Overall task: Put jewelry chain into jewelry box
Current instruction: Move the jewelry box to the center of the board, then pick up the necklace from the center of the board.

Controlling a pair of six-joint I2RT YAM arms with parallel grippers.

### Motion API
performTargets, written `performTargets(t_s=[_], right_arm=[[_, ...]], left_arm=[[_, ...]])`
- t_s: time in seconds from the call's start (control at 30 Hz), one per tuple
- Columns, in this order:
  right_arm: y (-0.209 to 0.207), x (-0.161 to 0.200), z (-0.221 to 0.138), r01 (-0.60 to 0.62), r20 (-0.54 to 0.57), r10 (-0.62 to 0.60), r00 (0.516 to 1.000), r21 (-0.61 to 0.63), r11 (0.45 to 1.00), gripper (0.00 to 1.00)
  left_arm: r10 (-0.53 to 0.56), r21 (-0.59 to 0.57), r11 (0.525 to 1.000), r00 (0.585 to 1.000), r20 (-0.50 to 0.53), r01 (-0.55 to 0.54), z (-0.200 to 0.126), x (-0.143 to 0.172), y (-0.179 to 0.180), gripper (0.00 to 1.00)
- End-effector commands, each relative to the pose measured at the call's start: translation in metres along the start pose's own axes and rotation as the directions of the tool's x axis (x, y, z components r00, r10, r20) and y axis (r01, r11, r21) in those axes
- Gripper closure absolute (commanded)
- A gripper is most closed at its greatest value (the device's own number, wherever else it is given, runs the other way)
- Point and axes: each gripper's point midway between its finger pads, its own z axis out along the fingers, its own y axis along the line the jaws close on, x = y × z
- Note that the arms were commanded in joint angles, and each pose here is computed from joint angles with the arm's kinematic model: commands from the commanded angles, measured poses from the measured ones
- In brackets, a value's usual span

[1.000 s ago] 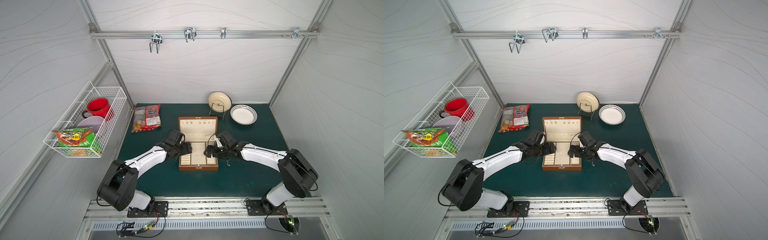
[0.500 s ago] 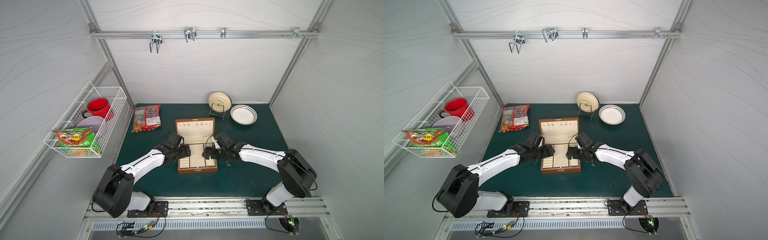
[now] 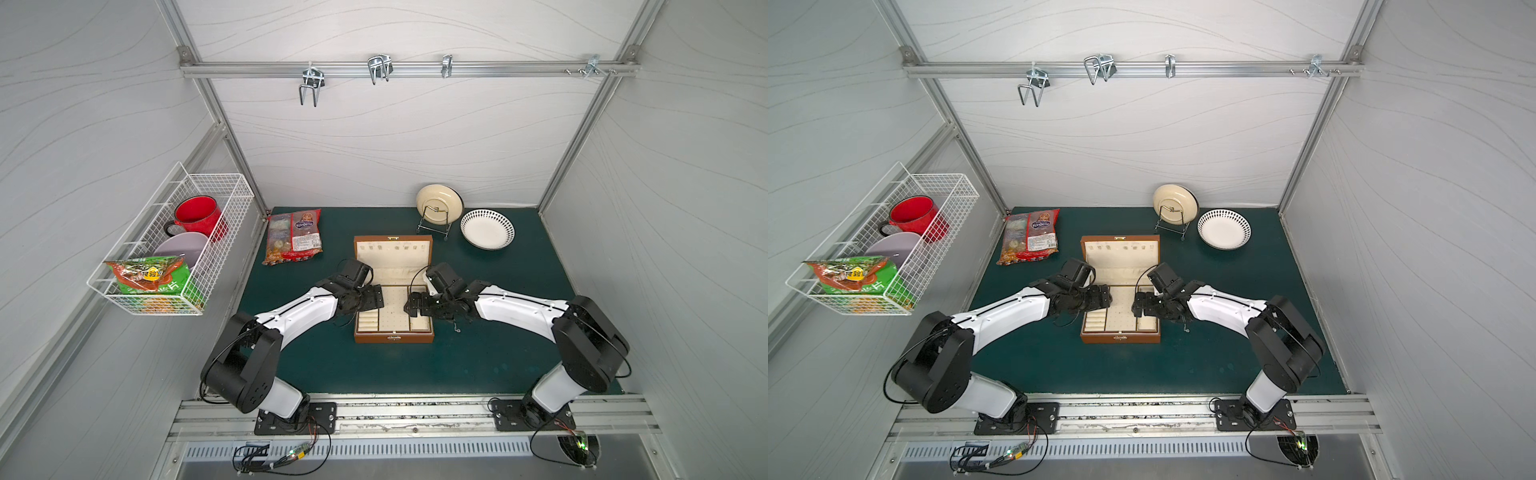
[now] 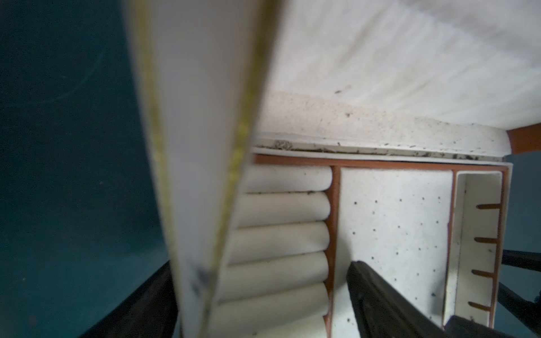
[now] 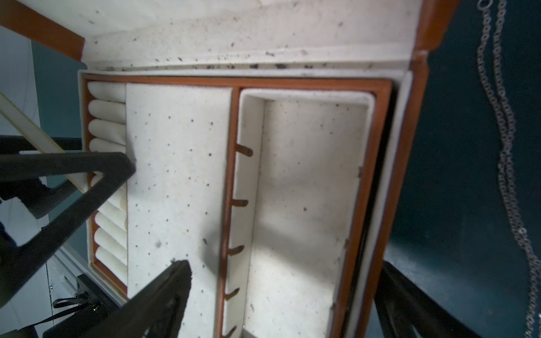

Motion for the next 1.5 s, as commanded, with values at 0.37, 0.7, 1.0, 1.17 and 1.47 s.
performTargets(t_s=[0.37,0.7,1.0,1.17,1.47], right_arm=[[0.022,-0.016,-0.025,0.068,0.068,-0.066,0.996,-0.019,0.998,0.01],[-0.029,-0.012,-0.088,0.079,0.150,-0.105,0.983,0.169,0.982,0.01],[-0.107,0.016,-0.096,0.025,0.074,-0.053,0.996,0.330,0.944,0.36],[-0.114,0.026,-0.076,0.056,-0.012,-0.056,0.998,0.361,0.931,0.49],[-0.120,0.048,-0.050,0.056,-0.111,-0.019,0.994,0.345,0.937,0.56]], left_arm=[[0.056,0.079,0.995,0.994,0.093,-0.063,-0.029,-0.026,-0.032,0.03],[0.047,0.068,0.996,0.985,0.165,-0.059,-0.087,-0.029,-0.024,0.00],[0.023,0.110,0.993,0.980,0.197,-0.045,-0.132,-0.024,-0.028,0.00],[0.023,0.141,0.989,0.983,0.180,-0.049,-0.135,-0.019,-0.032,0.00],[0.019,0.168,0.985,0.984,0.175,-0.049,-0.132,-0.016,-0.035,0.01]])
